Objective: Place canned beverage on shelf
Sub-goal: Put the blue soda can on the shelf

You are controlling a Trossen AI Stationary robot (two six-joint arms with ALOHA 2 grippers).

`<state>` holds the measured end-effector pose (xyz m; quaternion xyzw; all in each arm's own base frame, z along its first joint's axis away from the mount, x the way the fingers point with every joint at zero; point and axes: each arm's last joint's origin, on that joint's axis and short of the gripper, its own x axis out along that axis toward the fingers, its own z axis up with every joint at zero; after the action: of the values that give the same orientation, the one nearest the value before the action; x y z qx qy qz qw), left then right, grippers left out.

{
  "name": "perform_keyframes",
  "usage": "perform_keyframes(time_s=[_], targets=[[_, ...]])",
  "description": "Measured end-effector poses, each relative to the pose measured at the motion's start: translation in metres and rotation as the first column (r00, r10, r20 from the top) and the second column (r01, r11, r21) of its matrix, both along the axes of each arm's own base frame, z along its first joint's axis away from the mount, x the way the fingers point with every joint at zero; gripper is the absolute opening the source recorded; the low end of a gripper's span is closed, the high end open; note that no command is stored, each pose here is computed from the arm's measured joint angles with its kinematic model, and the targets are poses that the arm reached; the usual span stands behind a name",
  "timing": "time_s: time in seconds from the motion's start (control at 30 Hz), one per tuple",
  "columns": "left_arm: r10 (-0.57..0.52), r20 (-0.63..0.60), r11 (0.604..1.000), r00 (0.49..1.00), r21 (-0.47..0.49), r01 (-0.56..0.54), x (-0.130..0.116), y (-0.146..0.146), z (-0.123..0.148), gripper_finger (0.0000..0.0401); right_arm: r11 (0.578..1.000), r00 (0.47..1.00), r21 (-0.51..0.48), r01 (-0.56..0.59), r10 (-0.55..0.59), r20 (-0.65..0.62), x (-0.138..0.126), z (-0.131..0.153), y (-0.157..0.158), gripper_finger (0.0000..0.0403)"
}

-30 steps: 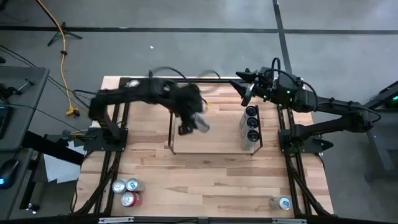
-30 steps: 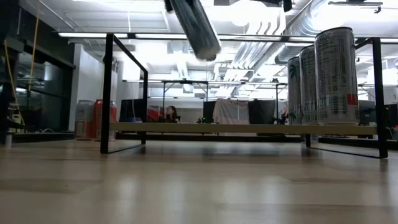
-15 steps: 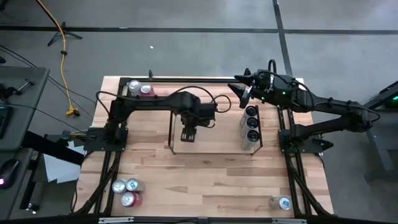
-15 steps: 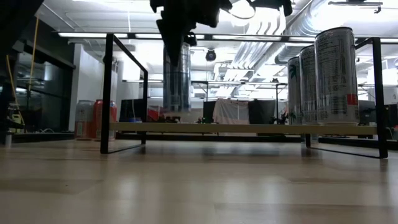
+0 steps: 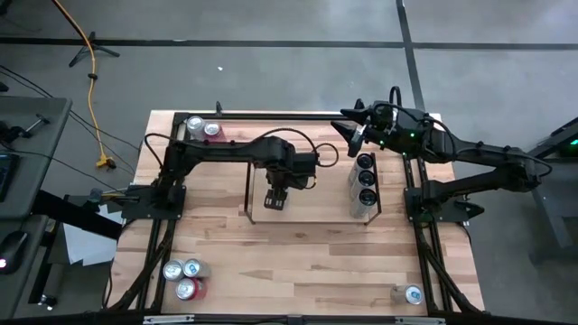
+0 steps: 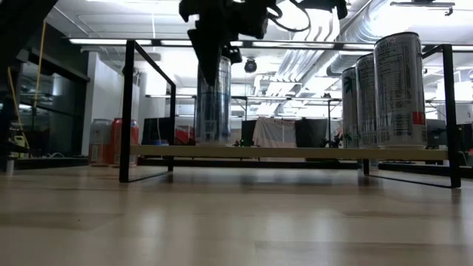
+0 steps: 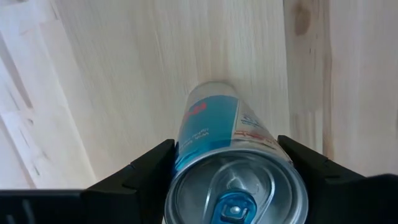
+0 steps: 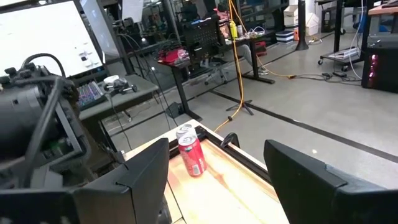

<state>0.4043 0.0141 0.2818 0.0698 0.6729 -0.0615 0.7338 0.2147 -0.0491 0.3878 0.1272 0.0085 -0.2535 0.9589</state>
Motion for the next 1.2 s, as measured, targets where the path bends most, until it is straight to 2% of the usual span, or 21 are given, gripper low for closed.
perform_keyframes(time_s=[0.2,0.37,0.73,0.83,1.0,1.2], targets=[[0.013,0.0,1.0,1.0,0.01,-0.013,0.006,0.0,-0.008,0.0221,1.0,1.0,-0.001,0.0,0.0,-0.001,0.0,0.0,0.0,0.025],[0.086,0.03,0.996,0.996,0.024,-0.087,0.01,0.001,-0.009,0.0222,1.0,1.0,-0.008,0.0,0.0,-0.005,0.0,0.0,0.0,0.025],[0.105,0.032,0.994,0.994,0.023,-0.105,0.009,0.004,-0.009,0.0226,1.0,1.0,-0.008,0.0,0.0,-0.005,0.0,0.0,0.0,0.025],[0.105,0.029,0.994,0.994,0.021,-0.105,0.009,0.004,-0.009,0.0244,1.0,1.0,-0.008,0.0,0.0,-0.005,0.0,0.0,0.0,0.025],[0.104,0.023,0.994,0.994,0.021,-0.104,0.007,0.003,-0.006,0.0297,1.0,1.0,-0.008,0.0,0.0,-0.005,0.0,0.0,0.0,0.025],[0.09,0.042,0.996,0.995,0.017,-0.091,0.001,0.005,0.027,0.0333,1.0,1.0,-0.011,0.0,0.0,0.014,0.0,0.002,0.0,0.025]])
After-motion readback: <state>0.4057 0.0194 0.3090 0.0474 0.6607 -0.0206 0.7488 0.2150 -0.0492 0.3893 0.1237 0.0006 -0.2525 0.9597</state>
